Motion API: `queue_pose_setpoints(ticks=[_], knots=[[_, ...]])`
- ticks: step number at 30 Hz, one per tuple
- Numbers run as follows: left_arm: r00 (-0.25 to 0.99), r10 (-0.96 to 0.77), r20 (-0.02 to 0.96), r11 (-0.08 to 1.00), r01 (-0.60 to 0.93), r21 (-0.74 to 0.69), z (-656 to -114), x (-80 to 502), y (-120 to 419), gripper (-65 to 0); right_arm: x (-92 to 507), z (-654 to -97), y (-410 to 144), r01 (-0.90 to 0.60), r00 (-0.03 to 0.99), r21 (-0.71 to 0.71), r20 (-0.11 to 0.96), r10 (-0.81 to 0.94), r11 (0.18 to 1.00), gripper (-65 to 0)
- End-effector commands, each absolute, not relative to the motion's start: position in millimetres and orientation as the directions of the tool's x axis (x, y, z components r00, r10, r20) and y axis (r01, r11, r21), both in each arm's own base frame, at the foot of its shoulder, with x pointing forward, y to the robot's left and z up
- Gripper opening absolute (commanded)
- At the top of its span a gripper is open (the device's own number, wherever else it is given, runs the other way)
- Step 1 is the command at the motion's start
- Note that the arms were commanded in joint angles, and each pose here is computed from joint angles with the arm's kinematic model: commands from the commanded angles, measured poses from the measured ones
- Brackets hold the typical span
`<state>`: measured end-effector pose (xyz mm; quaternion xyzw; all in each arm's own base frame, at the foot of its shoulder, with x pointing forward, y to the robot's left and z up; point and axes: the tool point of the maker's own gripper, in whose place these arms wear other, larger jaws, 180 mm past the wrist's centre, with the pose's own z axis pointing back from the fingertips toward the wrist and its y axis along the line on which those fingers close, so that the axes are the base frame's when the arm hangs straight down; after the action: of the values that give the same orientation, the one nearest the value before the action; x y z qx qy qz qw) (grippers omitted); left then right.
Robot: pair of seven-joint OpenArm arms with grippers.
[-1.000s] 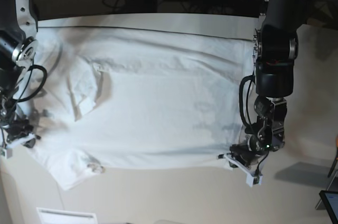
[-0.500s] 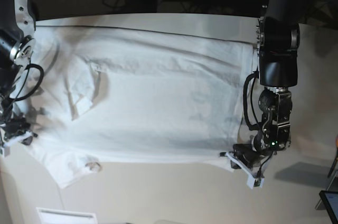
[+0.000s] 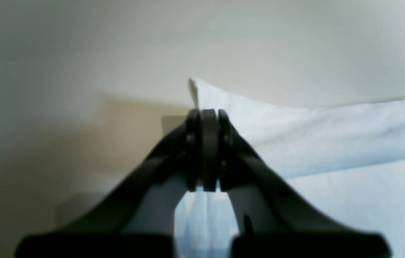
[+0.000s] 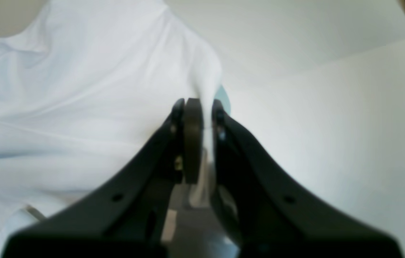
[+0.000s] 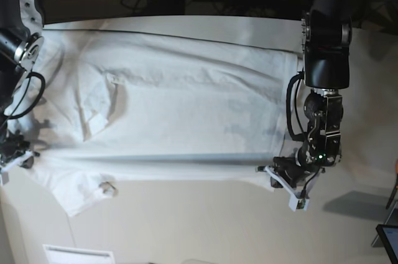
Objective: Fold the T-shirt properly
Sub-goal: 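Grasp the shirt side edge with the left gripper and lift it, then grasp the opposite shirt side with the right gripper near the sleeve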
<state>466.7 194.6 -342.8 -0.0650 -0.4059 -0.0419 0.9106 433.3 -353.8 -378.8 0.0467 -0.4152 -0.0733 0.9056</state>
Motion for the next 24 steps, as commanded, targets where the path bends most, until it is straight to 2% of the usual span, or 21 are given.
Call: queue_pose_setpoints(ticks=[1, 5, 11, 16, 24], knots=[[0.625, -0.031, 0.780, 0.988, 0.135, -0.070, -318.2, 477.8, 198.1, -65.0, 446.1, -349.7, -371.1, 0.108, 0.587, 0.124, 0.793, -0.164, 0.986, -64.9], [0.622, -0.055, 0.781, 0.986, 0.160, -0.057, -315.2, 469.4, 191.1, -65.0, 436.1, -354.4, -380.9, 0.120, 0.618, 0.107, 0.770, -0.158, 0.987, -64.9], [0.635, -0.082, 0.768, 0.984, 0.174, -0.039, -321.7, 453.8, 189.6, -65.0, 422.3, -344.7, -398.4, 0.152, 0.592, 0.156, 0.776, -0.216, 0.976, -64.9], [0.640, -0.089, 0.763, 0.985, 0.170, -0.027, -324.6, 450.0, 195.6, -65.0, 410.7, -324.5, -400.2, 0.124, 0.605, 0.090, 0.783, -0.147, 0.988, -64.9], [0.632, -0.043, 0.774, 0.991, 0.127, -0.048, -319.5, 450.8, 208.9, -65.0, 393.8, -327.4, -390.7, 0.093, 0.646, 0.028, 0.759, -0.081, 0.995, -64.9]])
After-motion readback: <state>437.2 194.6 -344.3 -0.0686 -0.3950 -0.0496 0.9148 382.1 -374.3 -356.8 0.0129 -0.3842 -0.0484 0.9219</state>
